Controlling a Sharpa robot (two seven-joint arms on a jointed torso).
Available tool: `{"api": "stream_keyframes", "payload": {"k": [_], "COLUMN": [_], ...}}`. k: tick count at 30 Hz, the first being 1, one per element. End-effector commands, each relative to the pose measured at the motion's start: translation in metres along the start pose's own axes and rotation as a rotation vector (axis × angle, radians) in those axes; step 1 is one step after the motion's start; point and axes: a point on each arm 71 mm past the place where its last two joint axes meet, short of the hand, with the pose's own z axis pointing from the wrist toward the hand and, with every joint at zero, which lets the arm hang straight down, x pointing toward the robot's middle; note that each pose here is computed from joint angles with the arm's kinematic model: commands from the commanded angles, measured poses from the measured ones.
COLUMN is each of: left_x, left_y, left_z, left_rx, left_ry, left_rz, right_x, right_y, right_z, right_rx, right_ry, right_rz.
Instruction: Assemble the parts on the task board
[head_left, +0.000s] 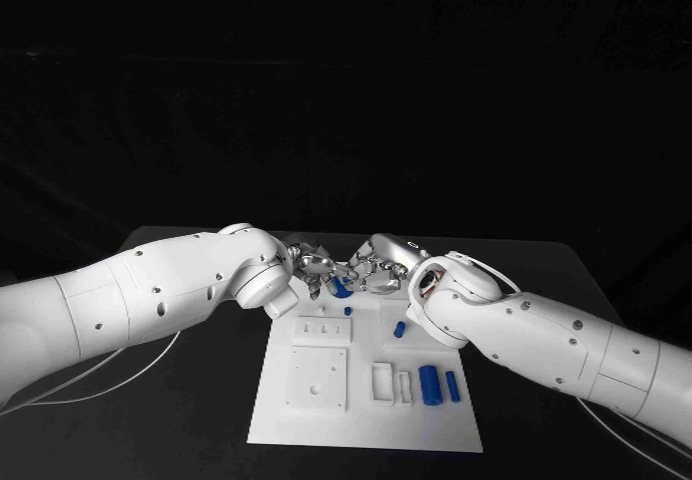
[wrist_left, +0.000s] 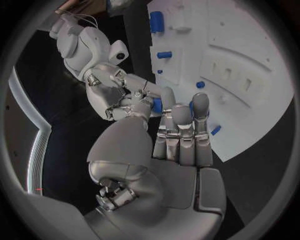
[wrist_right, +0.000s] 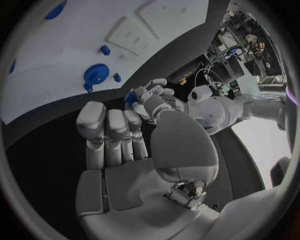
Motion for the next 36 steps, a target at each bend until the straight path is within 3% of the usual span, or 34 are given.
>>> {"api": "stream_keyframes", "payload": {"k": [1, 22, 30, 36], "left_x": [0.0014, 0.0001, -0.002, -0.0046], "left_y": [-0.0043, -0.0032, -0.0008, 0.0037], "left_z": [-0.0008, -0.0016, -0.0023, -0.0028], "left_rx": [0.038, 0.047, 0.033, 0.004], "left_ry": [0.021, 0.01, -0.008, -0.043], "left_rz": [-0.022, -0.031, -0.013, 0.007], "right_x": [0.003, 0.003, -0.004, -0.015], "right_y": [0.001, -0.002, -0.007, -0.017], "right_z": [0.0, 0.0, -0.004, -0.017], "right_rx": [-0.007, -0.001, -0.017, -0.062], "right_ry": [0.025, 0.015, -0.048, -0.093], "right_rz": [-0.014, -0.015, 0.004, 0.066]}}
